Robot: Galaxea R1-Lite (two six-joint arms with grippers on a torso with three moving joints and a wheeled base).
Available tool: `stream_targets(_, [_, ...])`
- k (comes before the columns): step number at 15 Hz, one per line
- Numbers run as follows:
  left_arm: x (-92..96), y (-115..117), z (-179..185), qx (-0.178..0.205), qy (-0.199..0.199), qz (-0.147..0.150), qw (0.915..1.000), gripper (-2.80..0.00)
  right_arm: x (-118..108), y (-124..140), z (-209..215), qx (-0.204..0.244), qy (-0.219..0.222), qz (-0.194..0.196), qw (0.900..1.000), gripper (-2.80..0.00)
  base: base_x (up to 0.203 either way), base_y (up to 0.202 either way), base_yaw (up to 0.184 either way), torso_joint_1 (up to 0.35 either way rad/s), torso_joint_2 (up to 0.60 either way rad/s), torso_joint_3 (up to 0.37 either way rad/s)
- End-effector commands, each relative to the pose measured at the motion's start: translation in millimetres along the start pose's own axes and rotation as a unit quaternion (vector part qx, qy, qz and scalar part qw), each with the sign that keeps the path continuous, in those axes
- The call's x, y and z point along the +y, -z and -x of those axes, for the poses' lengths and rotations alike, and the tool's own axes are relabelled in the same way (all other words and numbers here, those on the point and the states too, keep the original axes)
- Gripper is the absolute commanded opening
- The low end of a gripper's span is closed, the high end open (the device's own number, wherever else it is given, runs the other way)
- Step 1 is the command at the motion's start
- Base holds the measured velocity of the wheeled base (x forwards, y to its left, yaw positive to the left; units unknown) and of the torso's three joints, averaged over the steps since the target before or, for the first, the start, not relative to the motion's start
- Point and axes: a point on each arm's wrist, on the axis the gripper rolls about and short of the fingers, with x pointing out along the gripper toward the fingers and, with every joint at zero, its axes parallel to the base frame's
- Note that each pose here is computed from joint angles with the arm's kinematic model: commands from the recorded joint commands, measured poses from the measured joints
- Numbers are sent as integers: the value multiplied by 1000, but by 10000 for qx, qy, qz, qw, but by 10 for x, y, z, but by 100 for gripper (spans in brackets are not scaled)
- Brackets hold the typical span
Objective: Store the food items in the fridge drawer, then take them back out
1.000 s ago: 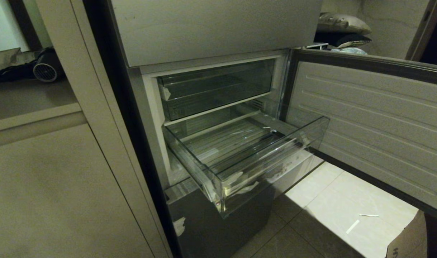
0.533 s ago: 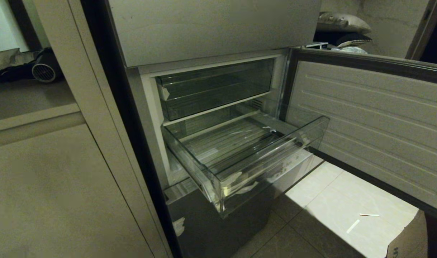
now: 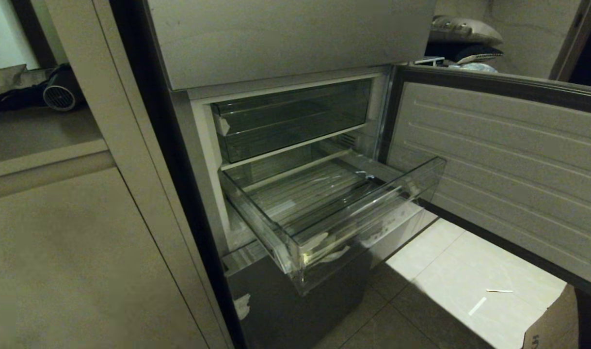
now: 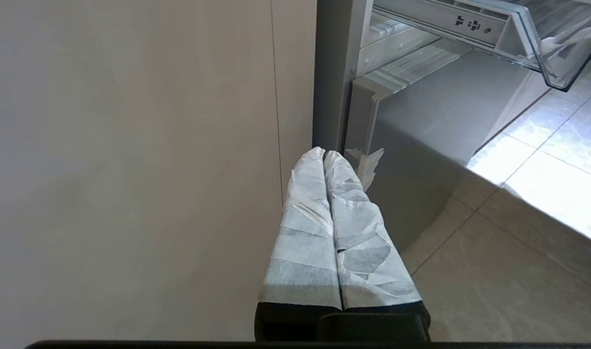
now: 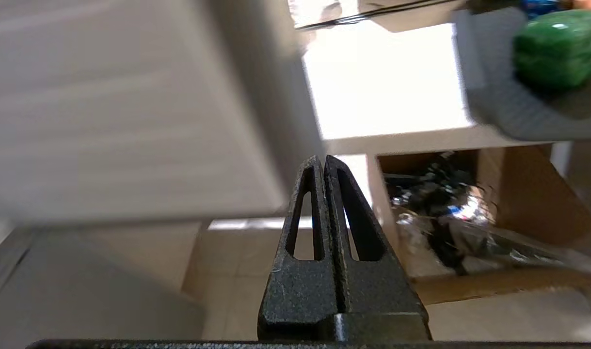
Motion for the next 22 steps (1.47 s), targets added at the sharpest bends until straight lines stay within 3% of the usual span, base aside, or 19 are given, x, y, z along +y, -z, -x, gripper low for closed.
stream_targets(1, [0,0,-1,8,-3,1,10000,-280,-215,-64,-470,361,518,-188,9978,-280,0,0,0,0,0,0])
stream_targets(4, [0,0,-1,8,-3,1,10000,-280,-391,-118,-815,294,721,-201,9968,-280,0,0,0,0,0,0])
stream_targets(8, [0,0,-1,8,-3,1,10000,-280,-809,-300,-1245,128,1313,-151,9911,-280,0,0,0,0,0,0])
stream_targets(9, [0,0,-1,8,-3,1,10000,-280,-925,-340,-1337,115,1451,-100,9893,0,0,0,0,0,0,0])
stream_targets(15, [0,0,-1,8,-3,1,10000,-280,-1517,-343,-1757,392,1987,90,9792,0,0,0,0,0,0,0])
stream_targets(18, [0,0,-1,8,-3,1,10000,-280,-1738,-341,-2007,466,2053,134,9775,0,0,0,0,0,0,0])
stream_targets(22, [0,0,-1,8,-3,1,10000,-280,-1985,-383,-2224,493,2089,552,9751,0,0,0,0,0,0,0])
